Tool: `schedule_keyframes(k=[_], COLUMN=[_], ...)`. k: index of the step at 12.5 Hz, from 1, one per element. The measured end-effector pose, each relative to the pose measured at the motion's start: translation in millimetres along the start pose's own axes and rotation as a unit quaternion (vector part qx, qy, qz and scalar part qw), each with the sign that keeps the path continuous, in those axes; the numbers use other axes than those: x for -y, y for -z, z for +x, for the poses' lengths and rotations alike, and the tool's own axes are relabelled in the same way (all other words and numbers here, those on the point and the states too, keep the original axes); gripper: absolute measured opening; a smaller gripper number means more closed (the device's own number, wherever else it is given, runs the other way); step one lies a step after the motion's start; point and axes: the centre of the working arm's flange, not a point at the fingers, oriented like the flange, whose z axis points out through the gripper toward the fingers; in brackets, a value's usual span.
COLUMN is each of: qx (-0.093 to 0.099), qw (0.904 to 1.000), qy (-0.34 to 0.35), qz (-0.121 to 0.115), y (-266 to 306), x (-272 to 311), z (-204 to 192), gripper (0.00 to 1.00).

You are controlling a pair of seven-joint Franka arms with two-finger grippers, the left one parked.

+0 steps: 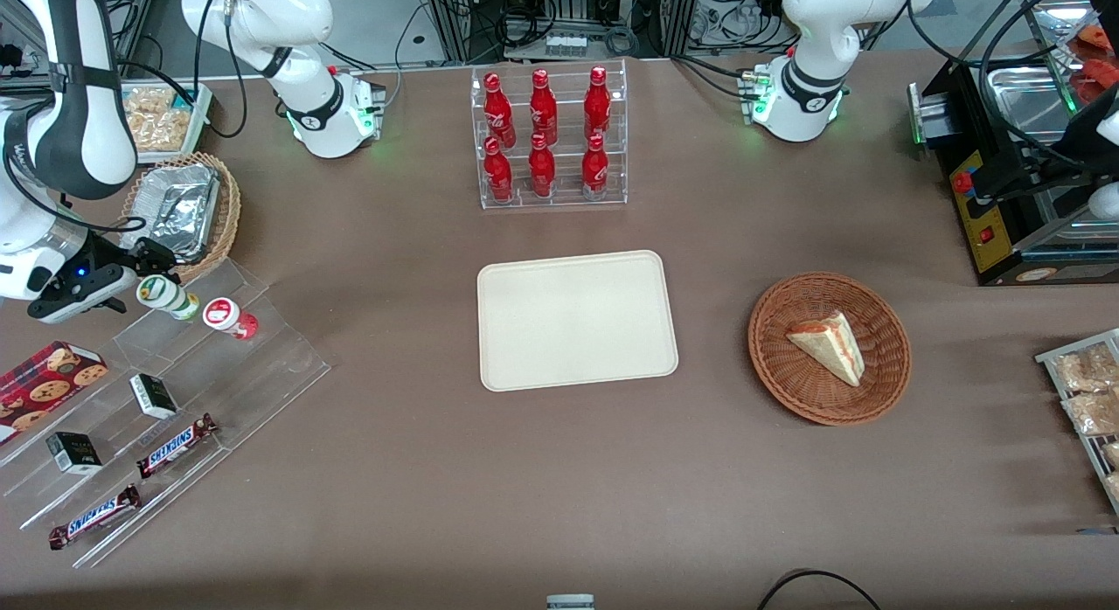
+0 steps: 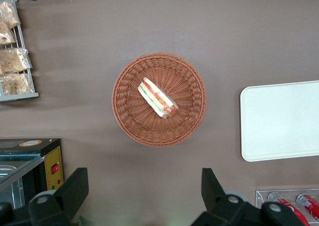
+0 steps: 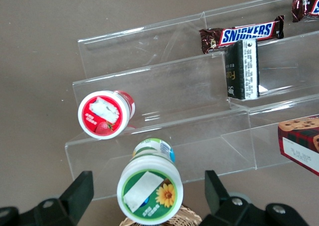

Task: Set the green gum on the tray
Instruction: 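Lower the open right gripper around the gum bottle and close it, then lift the gum bottle and carry it over the cream tray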

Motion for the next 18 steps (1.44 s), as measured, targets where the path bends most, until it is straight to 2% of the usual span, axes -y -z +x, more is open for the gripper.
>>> schedule_keyframes(k=[7,9,12,13,18], qx=[-0.005,-0.004,-0.002,-0.002,0.000], qw=[0.9999,0.9999,1.0000,1.0000,1.0000], qy=[0.000,0.000,0.000,0.000,0.000], qz=[-0.011,-0.009,-0.008,-0.008,-0.005], y=[-17.8,-19.8,-22.1,-21.9,-21.4], x=[-1.9,-1.9,-0.9,-0.6,0.2], z=[1.3,1.2,0.3,0.2,-0.3], gripper=[0.99,0.95,0.60,0.55,0.55])
